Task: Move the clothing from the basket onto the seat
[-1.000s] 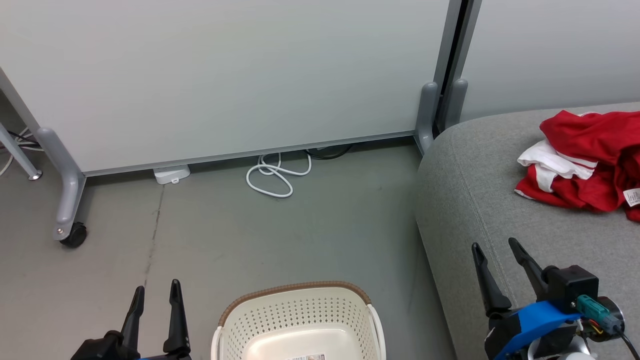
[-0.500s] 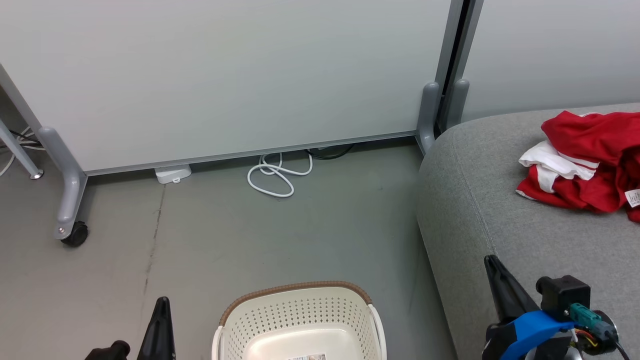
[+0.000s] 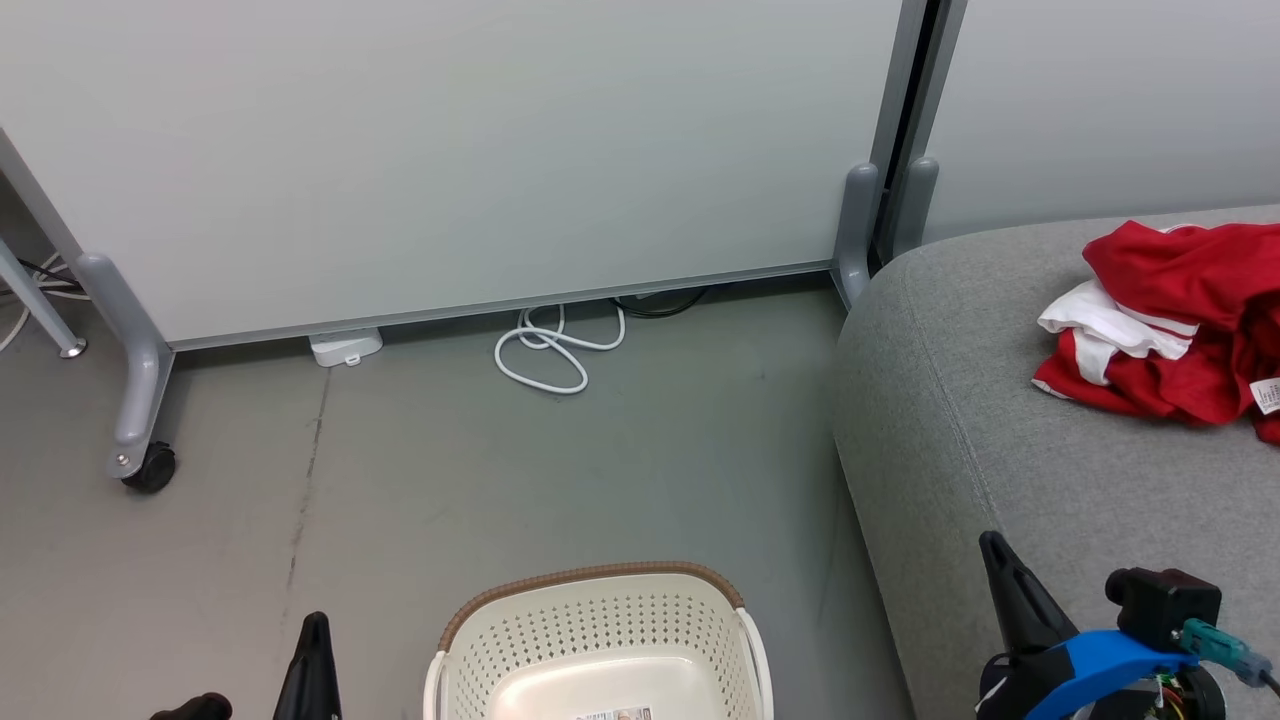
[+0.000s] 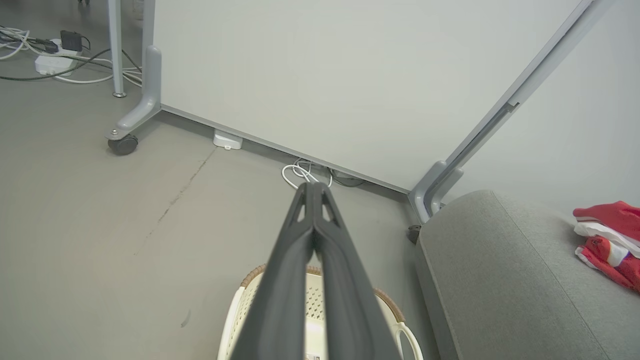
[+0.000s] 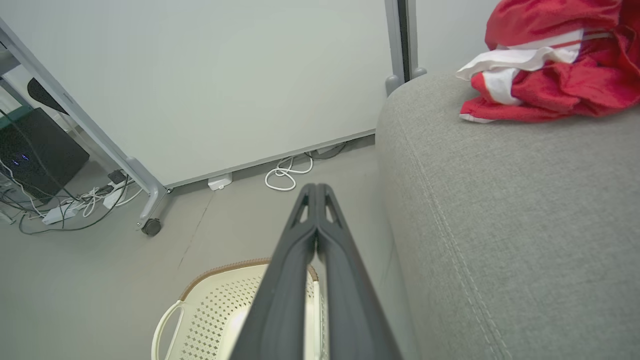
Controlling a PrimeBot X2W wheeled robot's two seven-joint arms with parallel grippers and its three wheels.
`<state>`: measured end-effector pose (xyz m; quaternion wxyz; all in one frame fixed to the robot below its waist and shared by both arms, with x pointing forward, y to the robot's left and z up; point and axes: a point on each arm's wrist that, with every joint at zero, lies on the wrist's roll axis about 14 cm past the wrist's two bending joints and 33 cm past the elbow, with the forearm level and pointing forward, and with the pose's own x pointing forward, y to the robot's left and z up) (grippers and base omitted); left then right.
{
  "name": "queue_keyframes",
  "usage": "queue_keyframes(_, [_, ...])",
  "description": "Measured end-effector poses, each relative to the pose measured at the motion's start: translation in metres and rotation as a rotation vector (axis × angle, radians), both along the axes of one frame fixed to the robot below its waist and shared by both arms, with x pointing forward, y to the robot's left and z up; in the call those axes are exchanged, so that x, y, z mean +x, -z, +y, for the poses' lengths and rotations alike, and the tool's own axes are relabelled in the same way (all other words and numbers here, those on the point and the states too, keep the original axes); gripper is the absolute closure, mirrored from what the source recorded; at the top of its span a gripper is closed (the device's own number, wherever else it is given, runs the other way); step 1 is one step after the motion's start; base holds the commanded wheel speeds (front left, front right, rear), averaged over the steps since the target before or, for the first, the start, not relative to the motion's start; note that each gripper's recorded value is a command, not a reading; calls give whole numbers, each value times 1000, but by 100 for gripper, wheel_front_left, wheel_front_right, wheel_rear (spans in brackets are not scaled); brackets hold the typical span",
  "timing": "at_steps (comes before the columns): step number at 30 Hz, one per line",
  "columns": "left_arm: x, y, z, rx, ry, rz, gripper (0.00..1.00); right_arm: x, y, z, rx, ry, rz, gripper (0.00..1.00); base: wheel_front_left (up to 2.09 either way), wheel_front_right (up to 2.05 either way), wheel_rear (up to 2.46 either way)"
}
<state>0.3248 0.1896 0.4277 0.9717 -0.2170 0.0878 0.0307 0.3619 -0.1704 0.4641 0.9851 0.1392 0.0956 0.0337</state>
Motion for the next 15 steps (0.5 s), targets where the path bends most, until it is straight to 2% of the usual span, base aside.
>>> queue_keyframes(15, [14,-11,8,-232,-75,-14,100,3,-5,-6,274,67,2,100,0,0,0])
